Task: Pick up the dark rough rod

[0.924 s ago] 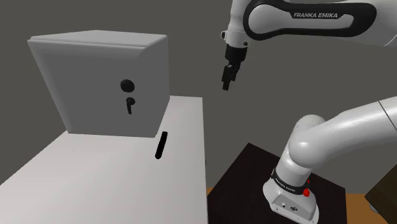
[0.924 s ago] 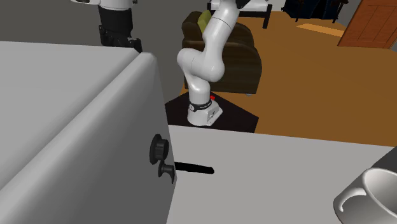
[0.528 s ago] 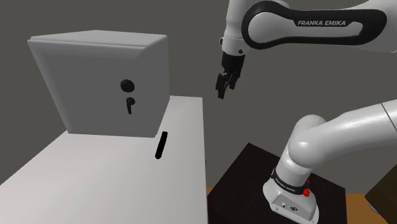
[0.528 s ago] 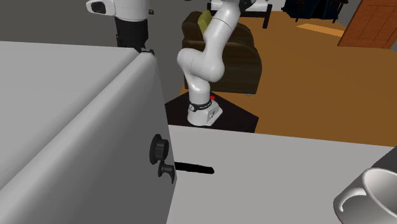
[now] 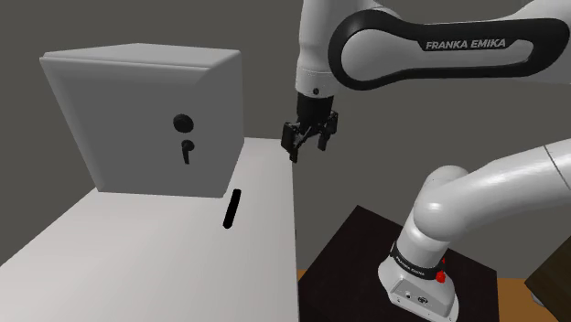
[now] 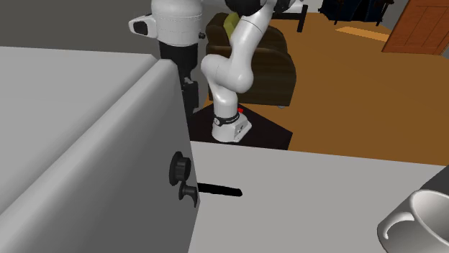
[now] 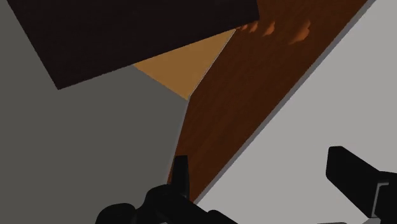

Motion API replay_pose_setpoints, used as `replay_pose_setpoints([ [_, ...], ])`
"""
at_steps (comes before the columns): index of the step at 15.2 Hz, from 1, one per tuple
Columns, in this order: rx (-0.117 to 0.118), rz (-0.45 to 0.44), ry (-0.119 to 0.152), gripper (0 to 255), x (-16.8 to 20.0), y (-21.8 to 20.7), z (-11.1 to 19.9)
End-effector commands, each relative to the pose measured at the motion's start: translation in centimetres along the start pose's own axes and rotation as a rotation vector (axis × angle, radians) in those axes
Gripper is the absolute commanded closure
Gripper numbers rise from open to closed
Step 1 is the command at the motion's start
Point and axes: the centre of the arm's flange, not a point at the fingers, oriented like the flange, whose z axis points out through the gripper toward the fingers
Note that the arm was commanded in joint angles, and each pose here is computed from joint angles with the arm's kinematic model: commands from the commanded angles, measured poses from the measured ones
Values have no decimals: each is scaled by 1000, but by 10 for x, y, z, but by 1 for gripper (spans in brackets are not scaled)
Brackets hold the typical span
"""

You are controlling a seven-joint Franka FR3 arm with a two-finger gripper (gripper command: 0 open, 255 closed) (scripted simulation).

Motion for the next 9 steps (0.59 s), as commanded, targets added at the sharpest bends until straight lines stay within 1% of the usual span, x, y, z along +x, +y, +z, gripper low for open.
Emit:
replay_pose_setpoints([
  [1, 3, 87, -8, 0, -6, -25, 2],
  [5, 7, 246, -21, 0, -9, -76, 9],
  [9, 12, 405, -34, 0, -3, -127, 15],
])
